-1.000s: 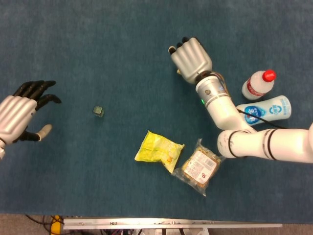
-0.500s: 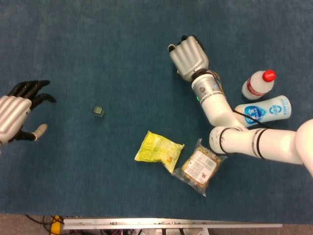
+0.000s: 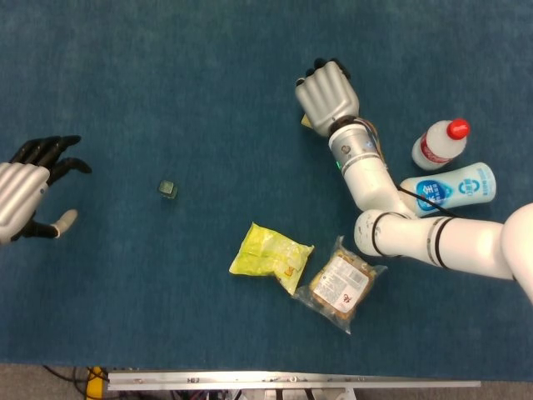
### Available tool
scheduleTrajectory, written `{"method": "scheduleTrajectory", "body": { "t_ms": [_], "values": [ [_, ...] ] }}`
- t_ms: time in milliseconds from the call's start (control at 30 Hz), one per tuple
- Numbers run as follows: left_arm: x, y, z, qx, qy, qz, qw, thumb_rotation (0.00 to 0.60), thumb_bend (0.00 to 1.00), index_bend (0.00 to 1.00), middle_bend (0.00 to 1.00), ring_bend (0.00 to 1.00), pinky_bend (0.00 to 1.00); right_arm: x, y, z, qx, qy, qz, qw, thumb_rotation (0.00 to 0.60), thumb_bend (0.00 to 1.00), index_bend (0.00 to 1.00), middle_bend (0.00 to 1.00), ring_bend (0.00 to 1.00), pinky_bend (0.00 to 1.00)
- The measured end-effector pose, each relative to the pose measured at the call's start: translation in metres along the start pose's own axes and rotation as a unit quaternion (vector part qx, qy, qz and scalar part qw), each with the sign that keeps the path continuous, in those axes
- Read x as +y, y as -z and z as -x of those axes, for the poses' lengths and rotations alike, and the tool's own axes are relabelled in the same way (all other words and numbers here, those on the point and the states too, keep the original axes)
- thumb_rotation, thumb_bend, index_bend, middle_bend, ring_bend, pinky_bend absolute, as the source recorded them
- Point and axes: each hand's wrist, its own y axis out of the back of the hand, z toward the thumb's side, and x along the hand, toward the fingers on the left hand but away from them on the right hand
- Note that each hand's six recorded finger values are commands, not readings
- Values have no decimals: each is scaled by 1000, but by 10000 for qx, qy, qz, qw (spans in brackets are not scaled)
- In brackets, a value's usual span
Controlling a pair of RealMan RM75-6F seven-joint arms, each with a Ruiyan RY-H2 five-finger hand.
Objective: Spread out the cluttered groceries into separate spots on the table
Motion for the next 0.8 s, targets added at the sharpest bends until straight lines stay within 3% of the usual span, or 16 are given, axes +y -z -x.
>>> {"method": "scheduleTrajectory", "body": {
  "t_ms": [100, 200, 800],
  "values": [
    [0, 0, 0, 2, 9, 4, 10000, 600, 358, 252, 46, 0, 44, 0, -1, 0, 6, 32, 30, 10000, 600, 31, 360, 324, 200, 400],
    [0, 2, 1, 17, 13, 13, 10000, 600, 358, 252, 46, 0, 44, -1, -3, 1, 5, 51, 43, 10000, 600, 6, 363, 324, 200, 400],
    [3, 9, 6, 133, -44, 70, 9999, 600, 358, 251, 45, 0, 44, -3, -10, 13, -91, -21, 80, 9999, 600, 9, 363, 324, 200, 400]
  ]
}}
